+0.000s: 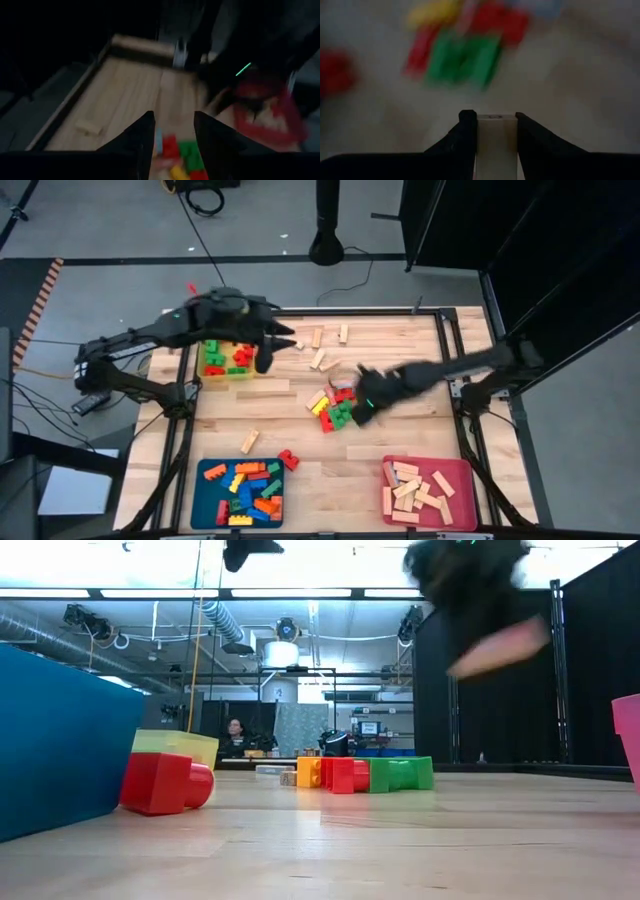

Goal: Sort blocks by size
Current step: Put the wooden block into the red bin

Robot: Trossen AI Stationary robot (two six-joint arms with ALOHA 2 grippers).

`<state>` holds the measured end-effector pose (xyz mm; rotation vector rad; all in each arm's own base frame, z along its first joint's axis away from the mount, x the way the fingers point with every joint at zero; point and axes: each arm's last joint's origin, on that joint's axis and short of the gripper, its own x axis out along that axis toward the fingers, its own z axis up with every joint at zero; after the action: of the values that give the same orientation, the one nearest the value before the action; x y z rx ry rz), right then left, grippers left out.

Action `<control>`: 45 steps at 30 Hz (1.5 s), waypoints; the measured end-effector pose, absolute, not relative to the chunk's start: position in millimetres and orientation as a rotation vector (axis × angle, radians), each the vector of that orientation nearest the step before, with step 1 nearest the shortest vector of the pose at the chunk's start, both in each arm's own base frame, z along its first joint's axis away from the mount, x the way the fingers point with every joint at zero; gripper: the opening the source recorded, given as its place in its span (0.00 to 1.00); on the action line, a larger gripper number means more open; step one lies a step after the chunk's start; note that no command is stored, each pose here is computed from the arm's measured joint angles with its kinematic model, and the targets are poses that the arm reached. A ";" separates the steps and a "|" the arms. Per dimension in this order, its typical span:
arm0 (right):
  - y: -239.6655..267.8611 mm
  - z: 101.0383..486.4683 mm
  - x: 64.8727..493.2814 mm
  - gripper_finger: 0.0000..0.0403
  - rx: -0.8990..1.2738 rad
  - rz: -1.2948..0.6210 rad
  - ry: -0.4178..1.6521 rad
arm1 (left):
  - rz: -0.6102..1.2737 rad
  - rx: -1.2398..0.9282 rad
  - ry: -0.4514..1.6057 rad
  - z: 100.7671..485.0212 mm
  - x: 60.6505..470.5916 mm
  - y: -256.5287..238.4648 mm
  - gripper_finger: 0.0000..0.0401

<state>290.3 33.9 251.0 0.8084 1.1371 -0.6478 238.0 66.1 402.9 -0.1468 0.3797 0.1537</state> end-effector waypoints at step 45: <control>249.5 201.3 147.8 0.84 0.458 -0.668 1.424 | 0.258 -0.124 1.418 221.3 335.5 216.7 0.62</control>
<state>147.8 249.5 201.3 0.4575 1.4243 -0.6677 335.5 216.7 221.3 -0.1236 1.4183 0.2581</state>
